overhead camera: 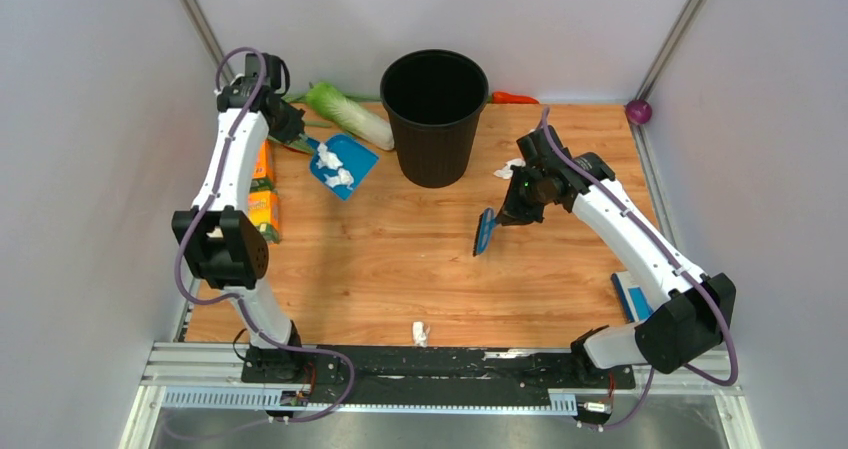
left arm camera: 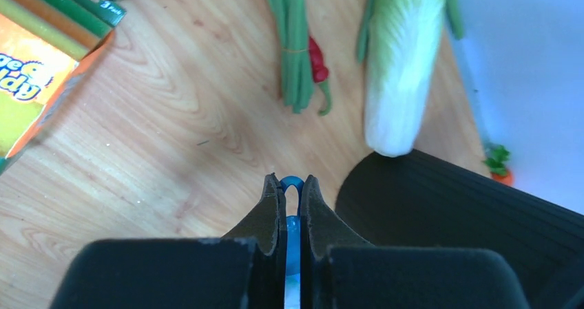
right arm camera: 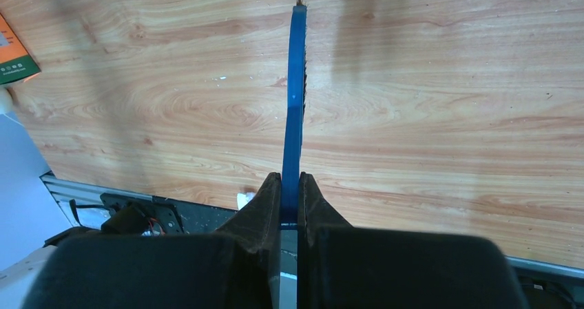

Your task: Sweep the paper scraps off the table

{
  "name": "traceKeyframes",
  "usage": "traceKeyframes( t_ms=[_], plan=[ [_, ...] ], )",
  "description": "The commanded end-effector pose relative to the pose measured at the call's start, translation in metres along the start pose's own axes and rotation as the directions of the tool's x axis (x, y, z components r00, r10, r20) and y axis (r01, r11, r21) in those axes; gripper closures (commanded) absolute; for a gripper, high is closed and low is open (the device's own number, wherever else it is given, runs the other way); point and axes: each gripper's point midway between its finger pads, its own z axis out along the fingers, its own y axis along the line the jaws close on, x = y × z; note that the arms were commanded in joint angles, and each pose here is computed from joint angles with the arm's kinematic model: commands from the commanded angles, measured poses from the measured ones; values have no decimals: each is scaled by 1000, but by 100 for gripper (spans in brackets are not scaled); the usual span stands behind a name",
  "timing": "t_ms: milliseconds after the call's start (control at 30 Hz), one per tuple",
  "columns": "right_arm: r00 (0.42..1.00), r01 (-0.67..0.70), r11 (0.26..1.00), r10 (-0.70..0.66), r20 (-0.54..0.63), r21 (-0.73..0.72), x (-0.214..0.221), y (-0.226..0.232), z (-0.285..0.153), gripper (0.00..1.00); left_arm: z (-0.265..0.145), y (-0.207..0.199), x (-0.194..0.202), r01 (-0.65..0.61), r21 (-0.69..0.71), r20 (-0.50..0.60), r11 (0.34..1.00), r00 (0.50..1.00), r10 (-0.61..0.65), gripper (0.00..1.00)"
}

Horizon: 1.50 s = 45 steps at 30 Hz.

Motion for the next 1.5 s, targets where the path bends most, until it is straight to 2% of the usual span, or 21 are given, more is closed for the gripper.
traceKeyframes(
  t_ms=[0, 567, 967, 1467],
  plan=[
    [1000, 20, 999, -20, 0, -43, -4, 10, -5, 100, -20, -17, -10, 12, 20, -7, 1000, 1000, -12, 100],
    [999, 36, 998, -36, -10, -45, -5, 11, -2, 100, -38, -69, -25, 219, 124, -56, 968, 975, -213, 100],
    [999, 36, 998, -36, -8, -45, 0, 7, -5, 100, -58, -81, -35, 347, 176, -56, 921, 938, -342, 100],
    [999, 28, 999, -29, -20, -40, 7, 2, -4, 100, -69, -90, -32, 420, 191, -112, 887, 907, -405, 100]
  ],
)
